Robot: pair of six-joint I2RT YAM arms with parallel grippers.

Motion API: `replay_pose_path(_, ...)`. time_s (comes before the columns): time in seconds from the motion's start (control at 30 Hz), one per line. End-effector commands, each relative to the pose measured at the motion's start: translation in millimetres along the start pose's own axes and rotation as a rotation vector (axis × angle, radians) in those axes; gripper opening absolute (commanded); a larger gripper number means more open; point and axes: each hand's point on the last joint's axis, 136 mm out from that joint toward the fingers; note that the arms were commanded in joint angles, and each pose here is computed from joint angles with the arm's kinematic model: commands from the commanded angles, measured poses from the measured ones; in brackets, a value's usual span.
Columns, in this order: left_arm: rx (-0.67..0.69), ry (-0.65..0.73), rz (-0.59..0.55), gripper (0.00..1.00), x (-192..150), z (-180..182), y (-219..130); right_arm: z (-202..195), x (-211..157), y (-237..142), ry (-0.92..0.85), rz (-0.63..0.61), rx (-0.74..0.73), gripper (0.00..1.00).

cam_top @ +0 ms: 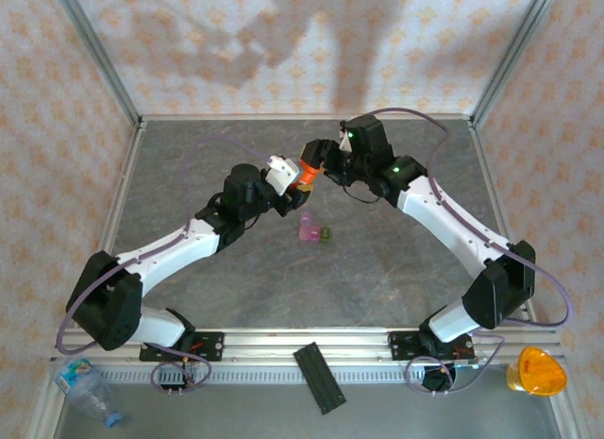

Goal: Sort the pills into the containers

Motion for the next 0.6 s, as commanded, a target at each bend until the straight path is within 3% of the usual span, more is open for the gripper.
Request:
replay_pose_path(0.0, 0.02, 0.023, -0.098, 0.0, 32.4, 6.3, 0.3, 17.9, 3.8, -4.1, -0.034, -0.012, 0.041, 0.55)
replay_pose_path(0.23, 0.017, 0.01, -0.109, 0.0, 37.0, 6.3, -1.6, 21.2, -1.2, -7.0, -0.1, 0.004, 0.065, 0.36)
replay_pose_path(0.57, -0.086, -0.037, -0.166, 0.0, 59.9, -9.1, -21.4, 29.9, 8.8, -30.2, -0.434, 0.011, 0.232, 0.33)
Point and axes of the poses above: each hand's point on the last joint's axis, 136 mm out from that joint toward the fingers, its own y axis out along the fingers, its own z axis along the line the jaws close on, x = y × z, and after that the axes turned 7 degrees about y, right-handed
